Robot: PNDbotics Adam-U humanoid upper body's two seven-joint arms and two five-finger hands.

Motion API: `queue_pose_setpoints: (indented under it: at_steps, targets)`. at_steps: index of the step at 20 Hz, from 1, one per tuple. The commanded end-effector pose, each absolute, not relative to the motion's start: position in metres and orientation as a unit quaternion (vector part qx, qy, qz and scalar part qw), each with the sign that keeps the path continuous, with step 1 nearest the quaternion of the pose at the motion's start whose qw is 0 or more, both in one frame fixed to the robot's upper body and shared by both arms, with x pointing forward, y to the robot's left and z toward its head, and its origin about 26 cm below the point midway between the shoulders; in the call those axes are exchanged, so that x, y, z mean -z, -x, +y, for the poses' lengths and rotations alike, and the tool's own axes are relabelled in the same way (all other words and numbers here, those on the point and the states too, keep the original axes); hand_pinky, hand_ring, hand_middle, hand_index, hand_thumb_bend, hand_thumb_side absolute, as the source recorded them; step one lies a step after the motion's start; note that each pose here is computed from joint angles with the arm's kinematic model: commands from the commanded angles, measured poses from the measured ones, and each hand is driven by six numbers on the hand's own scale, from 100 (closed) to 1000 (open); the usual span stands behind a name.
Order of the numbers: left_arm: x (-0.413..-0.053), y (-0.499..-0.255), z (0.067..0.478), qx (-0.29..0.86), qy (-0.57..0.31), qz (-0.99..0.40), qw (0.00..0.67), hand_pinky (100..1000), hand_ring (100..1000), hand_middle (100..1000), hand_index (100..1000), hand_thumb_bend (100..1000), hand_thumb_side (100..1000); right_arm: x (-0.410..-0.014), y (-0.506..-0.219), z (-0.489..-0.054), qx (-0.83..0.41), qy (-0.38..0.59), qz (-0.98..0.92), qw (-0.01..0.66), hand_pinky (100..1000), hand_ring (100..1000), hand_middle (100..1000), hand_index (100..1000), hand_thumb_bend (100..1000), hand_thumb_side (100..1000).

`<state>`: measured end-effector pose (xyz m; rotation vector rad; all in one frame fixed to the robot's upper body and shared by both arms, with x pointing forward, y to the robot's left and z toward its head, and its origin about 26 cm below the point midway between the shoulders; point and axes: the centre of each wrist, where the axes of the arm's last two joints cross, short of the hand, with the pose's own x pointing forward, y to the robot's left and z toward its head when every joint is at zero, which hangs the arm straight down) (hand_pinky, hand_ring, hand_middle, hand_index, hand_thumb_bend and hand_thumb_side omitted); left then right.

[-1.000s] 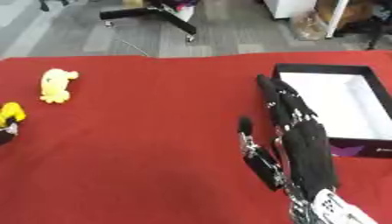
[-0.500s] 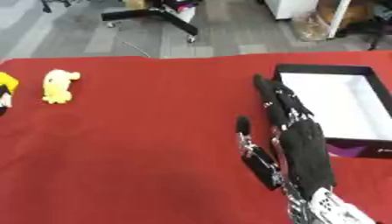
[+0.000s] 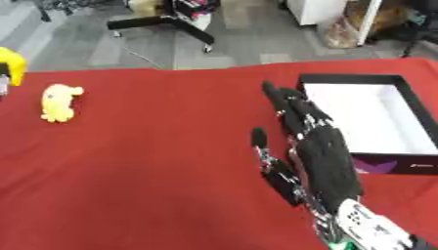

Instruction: Pick up the objects with one hand, pass them to the other hand, and then place them into the box on the other side of the table.

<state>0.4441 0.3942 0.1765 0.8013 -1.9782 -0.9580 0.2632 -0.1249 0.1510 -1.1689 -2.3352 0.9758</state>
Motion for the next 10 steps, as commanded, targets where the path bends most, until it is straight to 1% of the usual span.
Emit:
queue_pose_setpoints:
  at_steps: [1, 5, 10]
  targets:
    - [-0.191, -0.447, 0.366, 0.414, -0.233, -0.801, 0.364, 530, 391, 314, 420, 100, 348, -0.164, -0.264, -0.129, -0.38, 0.393, -0.824, 0.147, 566, 803, 779, 952, 100, 100]
    - [-0.186, -0.451, 0.323, 0.453, -0.114, -0.809, 0.358, 530, 393, 312, 418, 100, 348, -0.176, -0.268, -0.127, -0.424, 0.36, -0.821, 0.13, 570, 809, 778, 931, 100, 100]
    - [-0.184, -0.453, 0.28, 0.474, -0.004, -0.804, 0.358, 533, 398, 317, 423, 100, 353, -0.189, -0.271, -0.123, -0.452, 0.335, -0.818, 0.119, 579, 813, 781, 919, 100, 107]
